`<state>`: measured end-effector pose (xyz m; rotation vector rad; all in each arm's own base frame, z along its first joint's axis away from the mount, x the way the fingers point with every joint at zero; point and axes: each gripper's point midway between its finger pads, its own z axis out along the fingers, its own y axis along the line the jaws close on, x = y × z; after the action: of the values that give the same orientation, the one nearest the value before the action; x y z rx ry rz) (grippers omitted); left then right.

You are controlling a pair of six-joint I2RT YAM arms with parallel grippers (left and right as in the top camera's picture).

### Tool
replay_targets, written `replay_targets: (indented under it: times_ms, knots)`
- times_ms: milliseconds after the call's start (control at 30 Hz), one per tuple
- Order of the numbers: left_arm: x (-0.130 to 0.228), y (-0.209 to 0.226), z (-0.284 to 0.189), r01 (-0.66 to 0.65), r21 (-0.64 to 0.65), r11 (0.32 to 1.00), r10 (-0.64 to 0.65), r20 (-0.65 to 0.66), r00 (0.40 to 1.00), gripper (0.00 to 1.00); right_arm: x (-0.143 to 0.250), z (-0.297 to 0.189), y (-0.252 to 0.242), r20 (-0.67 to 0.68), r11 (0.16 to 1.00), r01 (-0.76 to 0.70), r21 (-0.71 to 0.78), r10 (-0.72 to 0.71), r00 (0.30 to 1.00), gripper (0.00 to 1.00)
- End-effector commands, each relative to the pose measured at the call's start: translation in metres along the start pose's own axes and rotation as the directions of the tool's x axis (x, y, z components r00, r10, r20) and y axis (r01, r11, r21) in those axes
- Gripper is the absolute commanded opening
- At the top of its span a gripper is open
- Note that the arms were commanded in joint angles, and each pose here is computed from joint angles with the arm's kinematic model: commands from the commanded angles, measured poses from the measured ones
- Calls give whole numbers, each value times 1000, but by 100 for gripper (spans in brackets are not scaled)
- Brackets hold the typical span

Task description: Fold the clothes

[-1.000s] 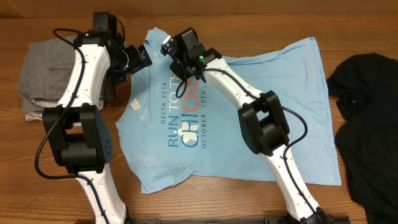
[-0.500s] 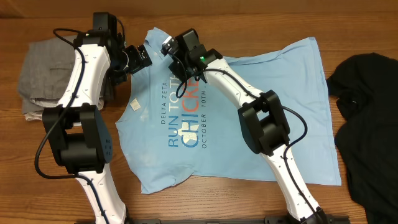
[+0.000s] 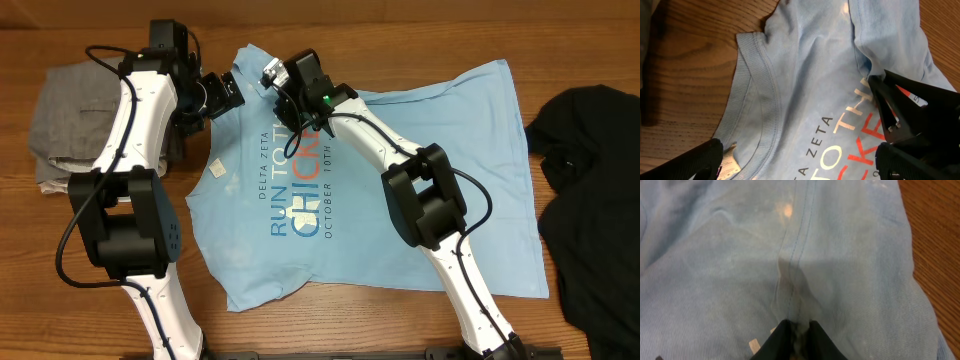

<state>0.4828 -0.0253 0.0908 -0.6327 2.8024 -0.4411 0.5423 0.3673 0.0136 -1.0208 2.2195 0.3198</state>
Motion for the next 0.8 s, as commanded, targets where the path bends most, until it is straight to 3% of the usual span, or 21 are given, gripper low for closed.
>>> replay_targets:
  times_ms: [0, 167, 767]
  knots:
    - [3, 0, 5, -14, 2, 1000, 14, -16, 1000, 100, 2, 3, -1, 8, 999, -35, -4, 35, 999, 14]
    - [3, 0, 5, -14, 2, 1000, 14, -16, 1000, 100, -6, 0, -8, 26, 999, -52, 11, 51, 998, 4]
    - [3, 0, 5, -14, 2, 1000, 14, -16, 1000, 100, -43, -33, -104, 221, 979, -162, 126, 132, 966, 4]
